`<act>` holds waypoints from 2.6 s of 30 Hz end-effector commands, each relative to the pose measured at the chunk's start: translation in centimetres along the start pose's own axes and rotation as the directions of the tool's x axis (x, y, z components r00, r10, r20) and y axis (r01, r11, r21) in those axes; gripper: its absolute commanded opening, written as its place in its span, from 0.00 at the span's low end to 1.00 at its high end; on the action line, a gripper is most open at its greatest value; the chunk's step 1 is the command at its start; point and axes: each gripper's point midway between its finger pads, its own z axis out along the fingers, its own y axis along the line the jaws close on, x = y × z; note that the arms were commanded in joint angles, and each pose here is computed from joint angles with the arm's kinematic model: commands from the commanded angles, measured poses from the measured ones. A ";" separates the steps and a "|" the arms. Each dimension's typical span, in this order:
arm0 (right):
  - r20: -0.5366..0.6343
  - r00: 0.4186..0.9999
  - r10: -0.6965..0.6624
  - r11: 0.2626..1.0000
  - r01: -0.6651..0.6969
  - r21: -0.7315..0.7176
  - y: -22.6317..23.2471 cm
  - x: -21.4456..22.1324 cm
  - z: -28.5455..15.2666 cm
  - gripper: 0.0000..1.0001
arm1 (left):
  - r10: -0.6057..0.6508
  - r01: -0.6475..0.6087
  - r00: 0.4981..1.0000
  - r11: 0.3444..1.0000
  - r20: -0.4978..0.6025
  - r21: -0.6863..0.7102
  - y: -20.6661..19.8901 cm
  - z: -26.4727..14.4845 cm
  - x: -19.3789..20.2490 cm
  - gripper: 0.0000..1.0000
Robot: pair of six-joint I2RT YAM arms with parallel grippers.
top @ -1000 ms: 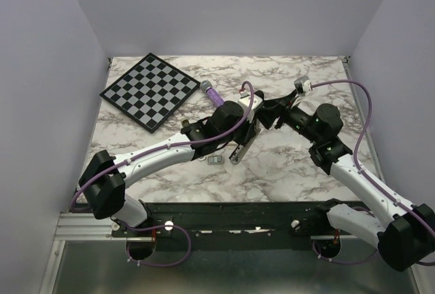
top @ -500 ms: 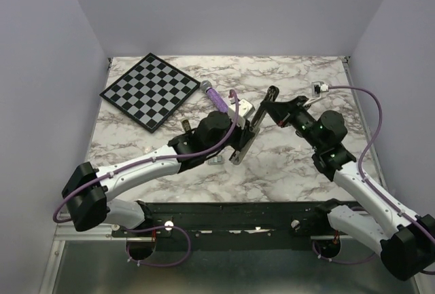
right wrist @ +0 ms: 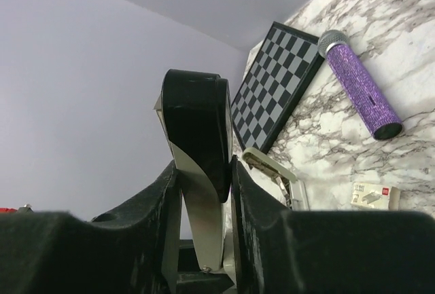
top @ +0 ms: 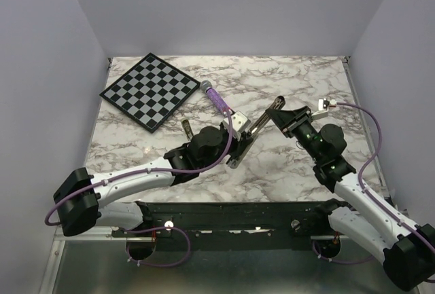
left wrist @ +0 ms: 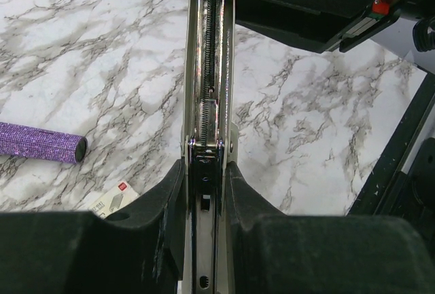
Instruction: Load the staples into the stapler
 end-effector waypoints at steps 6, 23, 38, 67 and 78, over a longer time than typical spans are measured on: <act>0.037 0.998 -0.059 0.997 0.057 0.058 -1.7 -0.7 0.5 0.50 | -0.072 0.069 0.997 0.996 -0.040 -0.061 -0.2 3.2 -2.2 0.00; 0.133 0.956 -0.262 0.910 0.198 0.365 -9.2 -3.2 -2.6 0.89 | -0.184 0.110 0.938 0.962 -0.294 -0.250 0.9 8.3 3.0 0.00; 0.196 0.886 -0.420 0.807 0.265 0.527 -13.8 -4.4 -9.1 0.90 | -0.226 0.071 0.903 0.917 -0.366 -0.391 2.3 14.0 6.7 0.00; 0.142 0.880 -0.454 0.795 0.327 0.511 -13.9 -3.6 -9.8 0.90 | -0.260 0.006 0.843 0.880 -0.470 -0.476 6.1 17.9 13.7 0.00; 0.120 0.866 -0.485 0.781 0.367 0.506 -13.5 -3.8 -9.8 0.90 | -0.287 0.017 0.828 0.871 -0.481 -0.491 6.3 17.8 14.7 0.30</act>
